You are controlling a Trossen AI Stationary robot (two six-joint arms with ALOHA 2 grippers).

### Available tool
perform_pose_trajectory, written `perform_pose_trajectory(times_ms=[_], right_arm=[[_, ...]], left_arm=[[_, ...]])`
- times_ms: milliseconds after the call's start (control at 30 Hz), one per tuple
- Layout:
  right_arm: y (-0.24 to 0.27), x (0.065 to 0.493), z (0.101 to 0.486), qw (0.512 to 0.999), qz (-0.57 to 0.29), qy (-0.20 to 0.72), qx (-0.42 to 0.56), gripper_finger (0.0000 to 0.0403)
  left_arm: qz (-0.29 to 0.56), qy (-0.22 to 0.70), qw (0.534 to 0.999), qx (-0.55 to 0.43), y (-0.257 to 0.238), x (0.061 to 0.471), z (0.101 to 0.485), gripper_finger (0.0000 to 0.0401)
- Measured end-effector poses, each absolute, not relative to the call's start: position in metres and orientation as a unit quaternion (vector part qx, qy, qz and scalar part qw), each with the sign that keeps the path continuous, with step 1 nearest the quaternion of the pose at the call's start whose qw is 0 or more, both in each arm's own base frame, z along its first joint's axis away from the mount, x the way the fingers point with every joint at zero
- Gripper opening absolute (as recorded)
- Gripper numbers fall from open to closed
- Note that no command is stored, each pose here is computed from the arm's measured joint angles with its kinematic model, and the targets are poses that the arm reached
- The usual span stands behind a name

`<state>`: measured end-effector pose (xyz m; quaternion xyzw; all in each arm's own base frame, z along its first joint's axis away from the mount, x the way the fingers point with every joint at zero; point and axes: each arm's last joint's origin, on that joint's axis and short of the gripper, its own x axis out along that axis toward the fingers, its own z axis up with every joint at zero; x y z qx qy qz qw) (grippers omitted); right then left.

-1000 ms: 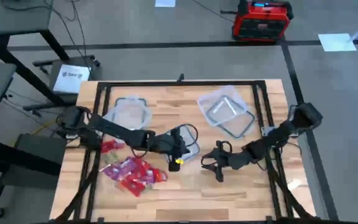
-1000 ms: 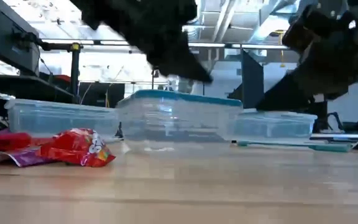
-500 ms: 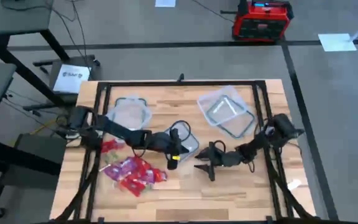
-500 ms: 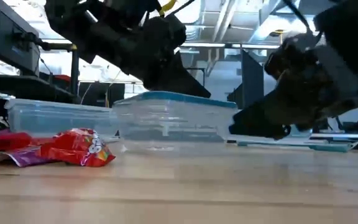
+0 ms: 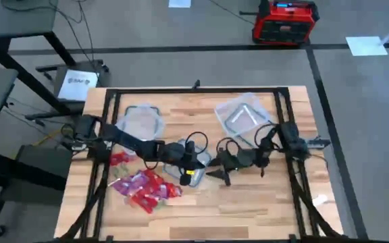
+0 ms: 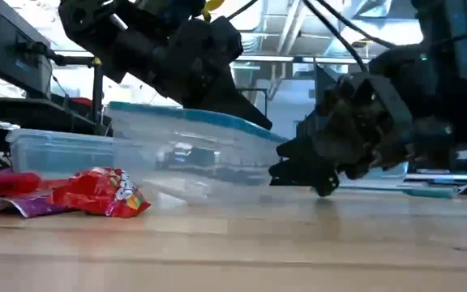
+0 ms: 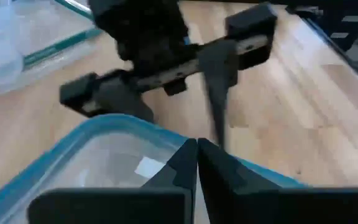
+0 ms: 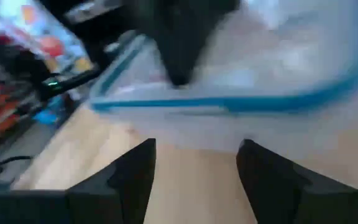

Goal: Sort candy

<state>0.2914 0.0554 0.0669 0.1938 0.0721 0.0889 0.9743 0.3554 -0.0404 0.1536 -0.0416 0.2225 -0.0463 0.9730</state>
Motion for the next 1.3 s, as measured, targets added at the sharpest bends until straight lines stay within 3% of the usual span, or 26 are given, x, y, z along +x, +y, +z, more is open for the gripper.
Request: perform_pose_trajectory(times_ms=[400,700,867,967,1300], right_arm=[[0.057,0.294,0.076,0.969,0.134,0.056,0.201,0.0204],[0.058,0.293,0.078,0.969,0.14,0.053,0.199,0.0192],[0.058,0.294,0.078,0.969,0.14,0.051,0.197,0.0191],[0.058,0.294,0.078,0.97,0.14,0.05,0.191,0.0191],[0.06,0.299,0.075,0.971,0.144,0.066,0.178,0.0191]], left_arm=[[-0.04,0.221,0.973,-0.048,-0.039,0.355,0.17,0.0],[-0.018,0.306,0.947,-0.094,-0.043,0.346,0.225,0.0],[0.056,0.316,0.945,-0.072,-0.06,0.319,0.245,0.0],[0.096,0.299,0.947,-0.061,-0.068,0.308,0.229,0.0],[0.074,0.25,0.955,-0.142,-0.062,0.322,0.138,0.0]])
